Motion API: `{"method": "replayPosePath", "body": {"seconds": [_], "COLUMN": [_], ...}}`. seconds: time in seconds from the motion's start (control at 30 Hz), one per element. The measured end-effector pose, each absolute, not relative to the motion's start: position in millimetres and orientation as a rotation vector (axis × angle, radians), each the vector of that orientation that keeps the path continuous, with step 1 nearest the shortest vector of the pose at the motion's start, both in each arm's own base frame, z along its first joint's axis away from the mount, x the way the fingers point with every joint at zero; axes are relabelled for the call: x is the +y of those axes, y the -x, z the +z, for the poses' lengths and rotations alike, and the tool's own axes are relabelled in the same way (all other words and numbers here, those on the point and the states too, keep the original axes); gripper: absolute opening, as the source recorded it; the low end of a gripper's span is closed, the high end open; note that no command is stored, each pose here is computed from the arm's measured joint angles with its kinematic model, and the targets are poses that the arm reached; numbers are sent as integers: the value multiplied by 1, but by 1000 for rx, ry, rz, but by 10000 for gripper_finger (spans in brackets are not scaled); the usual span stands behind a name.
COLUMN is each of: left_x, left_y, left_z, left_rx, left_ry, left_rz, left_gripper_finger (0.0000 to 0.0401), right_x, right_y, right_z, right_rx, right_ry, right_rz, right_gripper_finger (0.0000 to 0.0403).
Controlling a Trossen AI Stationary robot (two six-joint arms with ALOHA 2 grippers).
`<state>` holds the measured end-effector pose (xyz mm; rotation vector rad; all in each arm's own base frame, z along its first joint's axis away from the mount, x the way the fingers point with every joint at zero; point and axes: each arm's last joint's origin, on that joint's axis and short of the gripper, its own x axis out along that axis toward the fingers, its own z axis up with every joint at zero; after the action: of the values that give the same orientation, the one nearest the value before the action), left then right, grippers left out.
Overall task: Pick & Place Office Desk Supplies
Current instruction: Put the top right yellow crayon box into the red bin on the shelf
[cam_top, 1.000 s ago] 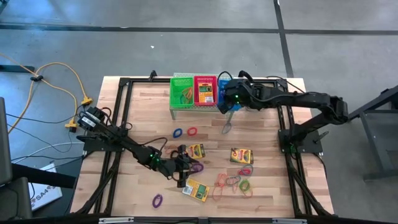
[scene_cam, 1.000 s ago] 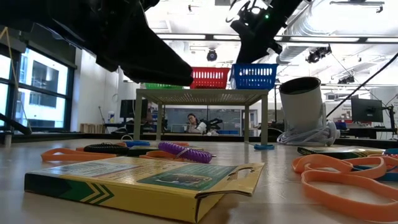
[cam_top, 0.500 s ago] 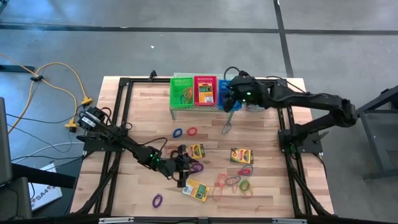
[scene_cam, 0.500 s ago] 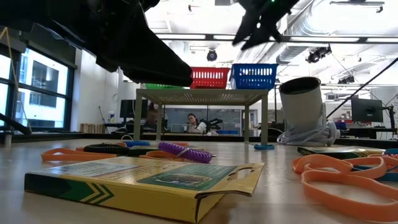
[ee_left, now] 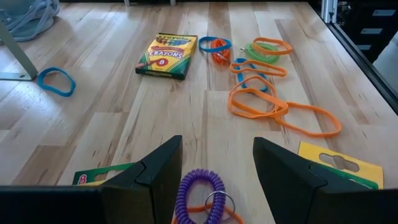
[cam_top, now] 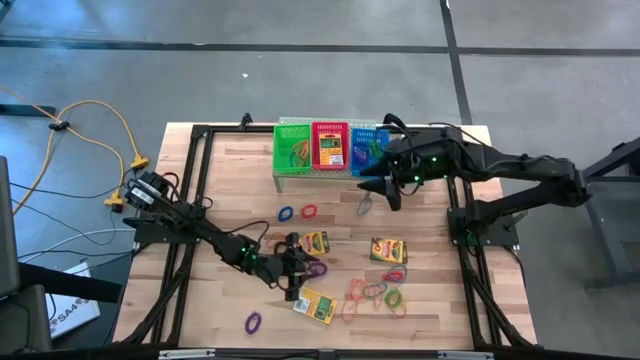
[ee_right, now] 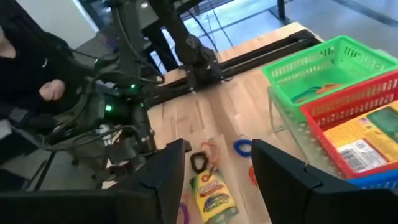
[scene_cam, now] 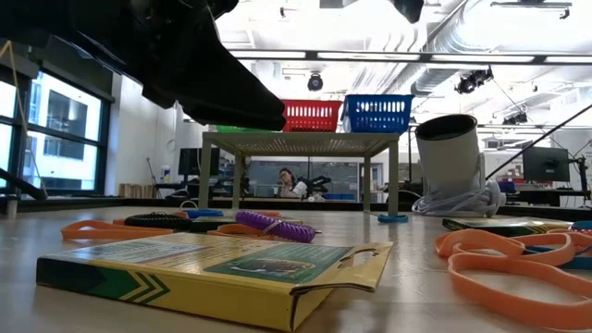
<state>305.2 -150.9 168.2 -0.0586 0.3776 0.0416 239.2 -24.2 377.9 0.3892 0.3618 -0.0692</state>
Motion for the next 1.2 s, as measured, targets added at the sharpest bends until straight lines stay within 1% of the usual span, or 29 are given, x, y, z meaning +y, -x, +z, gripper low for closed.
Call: {"method": "replayPosePath", "body": {"seconds": [0.27, 0.43, 0.5, 0.57, 0.63, 0.8, 0.9, 1.0, 1.1, 1.2], "left_x": [-151, -151, -151, -151, -151, -151, -153, -153, -151, -150], "left_y": [-305, -305, -305, -305, -305, -304, -304, -304, -305, -305], "left_z": [168, 168, 168, 168, 168, 167, 167, 167, 167, 167], "left_rx": [381, 381, 381, 381, 383, 391, 392, 391, 391, 390], "left_ry": [79, 79, 79, 79, 84, 91, 90, 93, 96, 97], "left_rz": [45, 45, 45, 45, 47, 48, 45, 45, 52, 54], "left_gripper_finger": [190, 190, 190, 190, 190, 190, 190, 190, 190, 190], "right_x": [-29, -30, -29, -28, -28, -27, -27, -28, -29, -25], "right_y": [-240, -242, -243, -245, -250, -259, -260, -260, -259, -259], "right_z": [380, 387, 388, 390, 387, 380, 380, 378, 375, 374], "right_rx": [314, 235, 206, 181, 193, 222, 207, 211, 226, 242], "right_ry": [-348, -364, -416, -416, -408, -470, -479, -501, -441, -393], "right_rz": [-219, -208, -180, -136, -108, -101, -107, -176, -273, -260], "right_gripper_finger": [181, 180, 180, 180, 180, 183, 205, 240, 270, 291]}}
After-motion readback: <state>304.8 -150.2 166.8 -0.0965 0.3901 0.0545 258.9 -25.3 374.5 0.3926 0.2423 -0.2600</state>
